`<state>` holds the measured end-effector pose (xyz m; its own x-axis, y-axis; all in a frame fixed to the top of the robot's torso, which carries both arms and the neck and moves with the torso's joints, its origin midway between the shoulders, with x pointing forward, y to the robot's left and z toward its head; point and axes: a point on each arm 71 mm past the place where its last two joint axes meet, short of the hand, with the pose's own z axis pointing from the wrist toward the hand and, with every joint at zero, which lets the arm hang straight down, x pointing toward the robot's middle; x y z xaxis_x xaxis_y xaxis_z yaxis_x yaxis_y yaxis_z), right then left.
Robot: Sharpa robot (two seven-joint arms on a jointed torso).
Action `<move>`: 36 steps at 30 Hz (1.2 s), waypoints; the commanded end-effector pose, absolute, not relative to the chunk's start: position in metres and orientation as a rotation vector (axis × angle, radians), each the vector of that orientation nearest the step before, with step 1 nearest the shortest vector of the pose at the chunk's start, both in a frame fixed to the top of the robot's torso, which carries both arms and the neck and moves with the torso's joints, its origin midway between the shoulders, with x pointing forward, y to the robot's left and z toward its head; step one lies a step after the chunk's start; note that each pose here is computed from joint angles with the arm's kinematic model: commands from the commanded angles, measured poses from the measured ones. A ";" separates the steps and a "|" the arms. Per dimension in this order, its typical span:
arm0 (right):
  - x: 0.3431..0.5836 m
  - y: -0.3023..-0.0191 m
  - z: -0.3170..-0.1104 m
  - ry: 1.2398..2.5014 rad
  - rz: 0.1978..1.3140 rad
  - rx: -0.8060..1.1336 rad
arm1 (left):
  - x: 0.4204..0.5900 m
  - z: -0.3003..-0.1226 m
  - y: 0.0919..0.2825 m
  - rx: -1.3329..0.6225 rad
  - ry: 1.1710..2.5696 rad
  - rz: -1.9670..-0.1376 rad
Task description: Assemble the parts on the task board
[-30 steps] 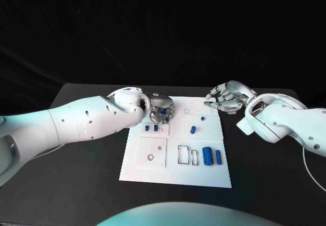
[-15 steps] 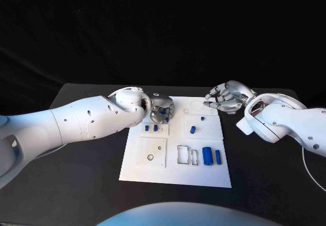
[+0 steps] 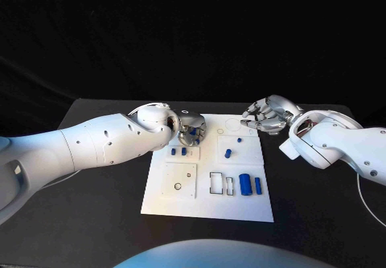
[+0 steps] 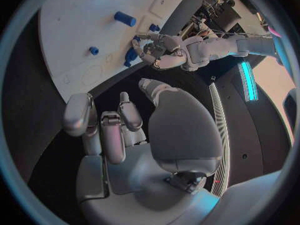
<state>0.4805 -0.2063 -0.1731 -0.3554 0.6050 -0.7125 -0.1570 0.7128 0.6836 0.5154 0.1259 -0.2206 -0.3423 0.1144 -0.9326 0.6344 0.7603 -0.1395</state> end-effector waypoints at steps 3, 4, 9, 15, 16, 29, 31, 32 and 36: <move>0.480 -0.205 -0.173 1.771 0.832 0.341 | 0.513 -0.228 0.126 0.570 1.912 -0.597; 0.480 -0.205 -0.173 1.771 0.832 0.341 | 0.513 -0.227 0.126 0.568 1.910 -0.599; 0.480 -0.205 -0.173 1.770 0.832 0.341 | 0.512 -0.225 0.127 0.557 1.890 -0.610; 0.480 -0.207 -0.173 1.769 0.828 0.343 | 0.507 -0.217 0.134 0.527 1.852 -0.637; 0.480 -0.207 -0.173 1.768 0.828 0.344 | 0.506 -0.215 0.135 0.523 1.844 -0.640; 0.480 -0.209 -0.173 1.767 0.824 0.346 | 0.496 -0.192 0.152 0.488 1.783 -0.651; 0.480 -0.209 -0.173 1.767 0.824 0.346 | 0.495 -0.190 0.156 0.480 1.787 -0.647; 0.480 -0.209 -0.173 1.767 0.824 0.346 | 0.495 -0.190 0.157 0.478 1.790 -0.645; 0.480 -0.209 -0.173 1.768 0.823 0.346 | 0.496 -0.191 0.166 0.464 1.819 -0.628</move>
<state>0.4809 -0.2096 -0.1732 -0.3510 0.6060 -0.7139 -0.1526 0.7151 0.6821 0.4957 0.1653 -0.1906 -0.3022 0.0133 -0.9531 0.6051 0.7753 -0.1810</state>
